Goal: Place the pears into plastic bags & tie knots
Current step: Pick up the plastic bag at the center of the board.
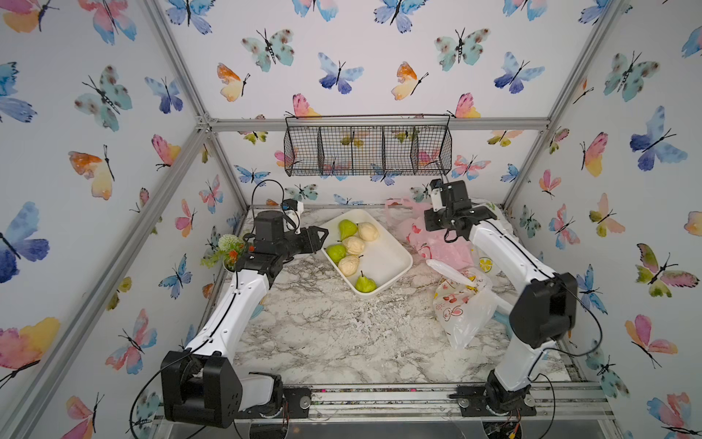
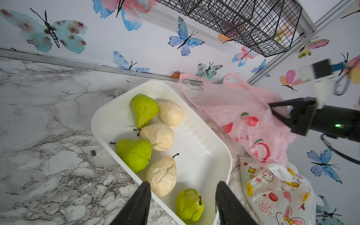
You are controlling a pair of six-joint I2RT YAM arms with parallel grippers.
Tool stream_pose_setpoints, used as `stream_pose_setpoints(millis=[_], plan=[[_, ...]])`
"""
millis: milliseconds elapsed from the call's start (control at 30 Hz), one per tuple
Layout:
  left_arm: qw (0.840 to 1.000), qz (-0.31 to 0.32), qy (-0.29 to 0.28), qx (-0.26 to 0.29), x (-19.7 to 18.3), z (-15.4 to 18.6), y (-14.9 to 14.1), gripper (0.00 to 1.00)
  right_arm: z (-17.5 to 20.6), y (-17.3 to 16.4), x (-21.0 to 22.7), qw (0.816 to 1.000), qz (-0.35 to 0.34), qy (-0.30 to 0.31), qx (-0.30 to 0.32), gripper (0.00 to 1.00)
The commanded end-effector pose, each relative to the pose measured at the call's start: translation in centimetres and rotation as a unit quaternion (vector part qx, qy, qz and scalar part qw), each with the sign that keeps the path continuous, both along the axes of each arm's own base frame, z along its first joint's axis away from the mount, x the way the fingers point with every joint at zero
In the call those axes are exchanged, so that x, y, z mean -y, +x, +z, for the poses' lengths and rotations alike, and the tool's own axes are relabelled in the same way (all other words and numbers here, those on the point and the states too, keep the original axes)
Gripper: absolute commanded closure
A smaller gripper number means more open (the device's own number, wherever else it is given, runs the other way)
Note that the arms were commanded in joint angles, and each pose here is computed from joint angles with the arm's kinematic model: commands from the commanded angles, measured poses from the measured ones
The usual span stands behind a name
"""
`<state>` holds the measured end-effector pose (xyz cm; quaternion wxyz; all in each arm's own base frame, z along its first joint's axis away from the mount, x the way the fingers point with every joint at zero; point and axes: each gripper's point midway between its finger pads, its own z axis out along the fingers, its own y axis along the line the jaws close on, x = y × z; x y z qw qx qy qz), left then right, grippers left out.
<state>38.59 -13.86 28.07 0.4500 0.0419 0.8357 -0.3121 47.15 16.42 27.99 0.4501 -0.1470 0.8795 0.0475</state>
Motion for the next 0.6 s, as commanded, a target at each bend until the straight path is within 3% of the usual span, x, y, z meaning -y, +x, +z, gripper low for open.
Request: stream_pose_setpoints(millis=[0,100,200,400,567], plan=[[0.999,-0.01,-0.014,0.042,0.3,4.1,-0.7,0.44,4.1,-3.5,-2.0,0.994,0.102,0.016,0.036,0.97],[0.999,-0.001,-0.027,0.039,0.2,5.0,-0.4,0.41,7.8,-7.1,-3.6,0.981,0.176,0.057,0.061,0.97],[0.998,0.016,-0.063,0.017,-0.9,5.9,-0.3,0.4,11.6,-10.4,-5.9,0.953,0.258,0.126,0.094,0.97],[0.989,0.046,-0.141,0.017,-3.9,7.0,-2.7,0.15,14.9,-11.5,-8.4,0.912,0.304,0.253,0.111,0.97],[0.978,0.023,-0.206,0.01,-3.2,5.4,-3.4,0.06,16.4,-12.8,-10.8,0.867,0.347,0.335,0.123,0.97]])
